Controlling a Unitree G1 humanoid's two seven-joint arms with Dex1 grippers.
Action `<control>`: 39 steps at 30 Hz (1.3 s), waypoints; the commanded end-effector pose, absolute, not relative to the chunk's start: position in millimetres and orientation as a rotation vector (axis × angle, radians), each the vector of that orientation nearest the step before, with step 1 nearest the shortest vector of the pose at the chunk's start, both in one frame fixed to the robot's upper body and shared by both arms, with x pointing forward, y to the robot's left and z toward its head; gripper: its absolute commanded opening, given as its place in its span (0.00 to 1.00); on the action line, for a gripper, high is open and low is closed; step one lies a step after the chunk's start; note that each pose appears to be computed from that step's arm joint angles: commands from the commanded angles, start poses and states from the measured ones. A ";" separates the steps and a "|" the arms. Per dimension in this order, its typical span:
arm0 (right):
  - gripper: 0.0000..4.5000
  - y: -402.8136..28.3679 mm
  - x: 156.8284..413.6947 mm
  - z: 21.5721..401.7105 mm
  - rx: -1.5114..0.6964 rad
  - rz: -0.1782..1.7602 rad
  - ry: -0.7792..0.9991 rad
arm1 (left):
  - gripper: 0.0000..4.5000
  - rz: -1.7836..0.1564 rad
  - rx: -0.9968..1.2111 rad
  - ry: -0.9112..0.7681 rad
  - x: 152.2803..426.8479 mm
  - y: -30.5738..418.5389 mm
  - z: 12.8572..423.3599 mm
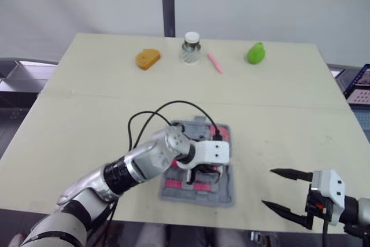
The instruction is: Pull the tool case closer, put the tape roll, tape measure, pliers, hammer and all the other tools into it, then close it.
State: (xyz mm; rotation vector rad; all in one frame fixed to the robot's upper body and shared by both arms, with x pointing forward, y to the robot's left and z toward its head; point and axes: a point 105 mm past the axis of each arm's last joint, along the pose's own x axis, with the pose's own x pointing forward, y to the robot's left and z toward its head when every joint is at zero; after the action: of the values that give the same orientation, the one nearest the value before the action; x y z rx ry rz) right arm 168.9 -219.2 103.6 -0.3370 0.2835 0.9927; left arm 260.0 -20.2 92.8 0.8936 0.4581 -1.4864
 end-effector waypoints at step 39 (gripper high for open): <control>1.00 -212.1 164.6 106.9 -0.349 0.960 0.253 | 0.01 -1.494 0.947 0.544 255.4 -41.7 76.0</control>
State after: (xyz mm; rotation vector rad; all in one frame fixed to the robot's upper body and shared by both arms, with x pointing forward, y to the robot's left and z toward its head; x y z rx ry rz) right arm 165.3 -214.6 101.6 -0.3391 0.2781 0.9642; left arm 258.4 -35.4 69.8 0.9434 0.5765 -1.4758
